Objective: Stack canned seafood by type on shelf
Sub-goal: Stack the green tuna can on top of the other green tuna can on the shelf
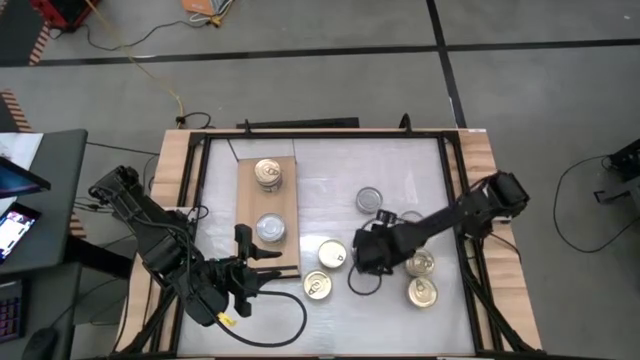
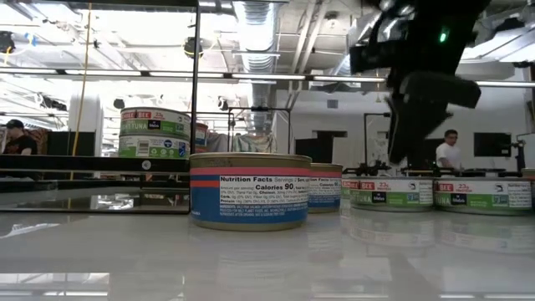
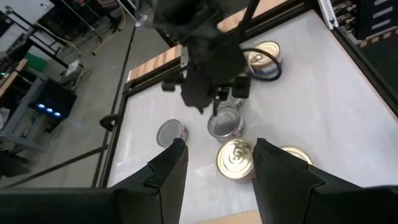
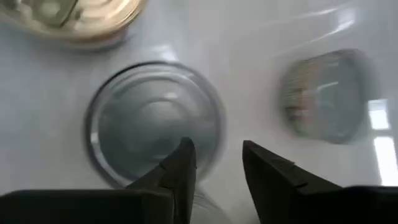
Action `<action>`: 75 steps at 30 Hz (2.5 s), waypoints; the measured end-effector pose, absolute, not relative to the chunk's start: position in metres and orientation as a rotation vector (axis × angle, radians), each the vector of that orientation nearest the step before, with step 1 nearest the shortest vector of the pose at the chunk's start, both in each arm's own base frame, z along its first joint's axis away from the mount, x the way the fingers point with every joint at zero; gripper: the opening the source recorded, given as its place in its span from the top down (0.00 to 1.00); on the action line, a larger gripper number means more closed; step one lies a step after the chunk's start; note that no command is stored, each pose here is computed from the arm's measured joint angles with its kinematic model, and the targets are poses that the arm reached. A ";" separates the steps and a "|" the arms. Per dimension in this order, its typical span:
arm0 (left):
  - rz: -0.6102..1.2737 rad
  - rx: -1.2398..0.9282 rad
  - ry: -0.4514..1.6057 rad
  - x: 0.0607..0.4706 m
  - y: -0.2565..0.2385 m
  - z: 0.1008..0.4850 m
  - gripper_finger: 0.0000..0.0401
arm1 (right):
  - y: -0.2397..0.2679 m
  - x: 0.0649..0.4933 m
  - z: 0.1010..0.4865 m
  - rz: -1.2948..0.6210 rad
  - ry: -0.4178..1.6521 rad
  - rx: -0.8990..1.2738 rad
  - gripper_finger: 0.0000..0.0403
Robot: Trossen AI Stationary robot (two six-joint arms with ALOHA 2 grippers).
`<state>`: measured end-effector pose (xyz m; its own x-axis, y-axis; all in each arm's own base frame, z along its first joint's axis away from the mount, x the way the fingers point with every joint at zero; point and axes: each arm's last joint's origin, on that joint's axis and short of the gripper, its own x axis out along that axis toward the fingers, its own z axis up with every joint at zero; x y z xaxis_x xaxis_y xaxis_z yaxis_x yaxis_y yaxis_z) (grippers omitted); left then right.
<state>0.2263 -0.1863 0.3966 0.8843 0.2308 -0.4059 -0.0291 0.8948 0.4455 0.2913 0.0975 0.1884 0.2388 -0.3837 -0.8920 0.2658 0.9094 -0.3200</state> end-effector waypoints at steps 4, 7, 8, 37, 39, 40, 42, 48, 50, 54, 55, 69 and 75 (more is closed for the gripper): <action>0.140 0.446 0.470 0.226 -0.186 0.397 0.57 | 0.073 0.287 0.178 -0.448 1.260 -0.039 0.65; 0.140 0.447 0.470 0.226 -0.186 0.396 0.57 | 0.061 0.280 0.175 -0.457 1.252 -0.004 0.68; 0.139 0.448 0.471 0.226 -0.186 0.396 0.57 | 0.059 0.278 0.174 -0.453 1.249 0.008 0.69; 0.145 0.457 0.471 0.226 -0.186 0.396 0.57 | 0.053 0.268 0.167 -0.419 1.207 0.178 0.73; 0.145 0.456 0.472 0.226 -0.186 0.396 0.57 | 0.053 0.268 0.163 -0.420 1.230 0.179 0.73; 0.145 0.455 0.471 0.226 -0.186 0.396 0.57 | 0.051 0.268 0.162 -0.424 1.239 0.179 0.73; 0.145 0.456 0.472 0.226 -0.186 0.396 0.57 | 0.050 0.267 0.162 -0.424 1.250 0.174 0.73; 0.146 0.456 0.472 0.226 -0.186 0.396 0.57 | 0.052 0.263 0.181 -0.397 1.169 0.220 0.73; 0.146 0.459 0.473 0.226 -0.186 0.396 0.57 | 0.056 0.263 0.182 -0.365 1.166 0.240 0.73; 0.146 0.460 0.473 0.226 -0.186 0.396 0.57 | 0.063 0.263 0.178 -0.357 1.179 0.242 0.73; 0.146 0.460 0.472 0.226 -0.186 0.396 0.57 | 0.065 0.264 0.175 -0.355 1.186 0.237 0.73; 0.147 0.454 0.473 0.226 -0.186 0.396 0.57 | 0.033 0.247 0.140 -0.506 1.266 0.288 0.80; 0.147 0.457 0.476 0.226 -0.186 0.396 0.57 | 0.023 0.238 0.143 -0.561 1.291 0.280 0.82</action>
<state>0.2259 -0.1857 0.3958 0.8807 0.2408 -0.4078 -0.0315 0.8890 0.4569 0.2379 0.0228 0.1434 0.1684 -0.2356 -0.9572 0.5387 0.8352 -0.1108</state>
